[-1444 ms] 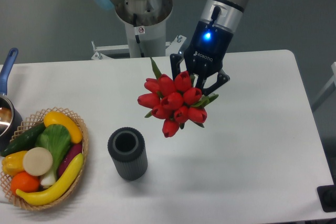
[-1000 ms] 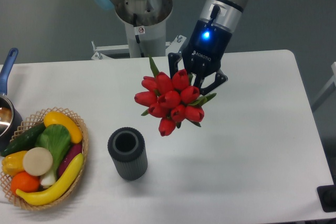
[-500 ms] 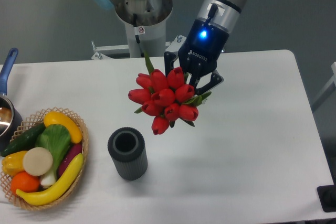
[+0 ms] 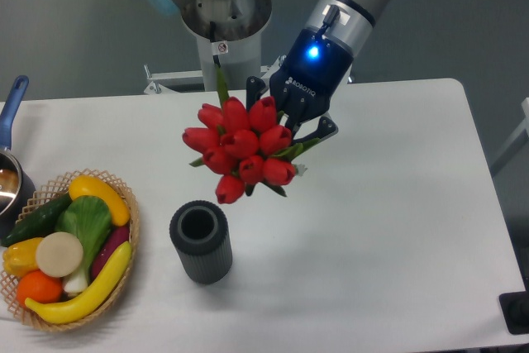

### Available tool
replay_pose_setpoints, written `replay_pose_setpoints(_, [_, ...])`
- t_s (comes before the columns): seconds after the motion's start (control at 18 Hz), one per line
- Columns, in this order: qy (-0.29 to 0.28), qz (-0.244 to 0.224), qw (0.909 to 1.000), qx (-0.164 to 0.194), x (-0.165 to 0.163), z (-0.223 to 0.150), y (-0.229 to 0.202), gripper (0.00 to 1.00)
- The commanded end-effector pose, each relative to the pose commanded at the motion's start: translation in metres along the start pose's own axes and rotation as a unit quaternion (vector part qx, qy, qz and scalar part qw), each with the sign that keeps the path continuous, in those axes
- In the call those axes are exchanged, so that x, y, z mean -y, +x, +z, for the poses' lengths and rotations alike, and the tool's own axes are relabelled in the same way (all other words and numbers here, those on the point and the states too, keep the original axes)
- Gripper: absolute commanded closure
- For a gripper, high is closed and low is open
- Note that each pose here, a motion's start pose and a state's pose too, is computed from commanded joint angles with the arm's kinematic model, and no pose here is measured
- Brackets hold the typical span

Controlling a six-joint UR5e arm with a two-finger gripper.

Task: Insert the flowers into the vase
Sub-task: 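Swing the gripper over the vase, aligning the tulip stems above its opening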

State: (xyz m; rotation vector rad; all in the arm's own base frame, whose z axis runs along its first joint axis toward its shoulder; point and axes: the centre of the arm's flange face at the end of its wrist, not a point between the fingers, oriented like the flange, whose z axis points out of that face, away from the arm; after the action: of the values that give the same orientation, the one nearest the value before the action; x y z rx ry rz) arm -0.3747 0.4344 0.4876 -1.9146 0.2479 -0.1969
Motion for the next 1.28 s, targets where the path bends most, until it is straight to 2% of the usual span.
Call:
replay_pose_setpoints(0.28, [0.060, 0.008, 0.9976, -0.033, 0.007, 0.002, 0.001, 0.73])
replay_pose_setpoints(0.44, [0.089, 0.021, 0.9942, -0.056, 0.002, 0.015, 0.000, 0.73])
replay_pose_setpoints(0.78, [0.126, 0.040, 0.9861, -0.101, -0.008, 0.051, 0.004, 0.73])
replay_pose_setpoints(1.28, [0.147, 0.026, 0.9805, -0.128, -0.015, 0.069, 0.006, 0.73])
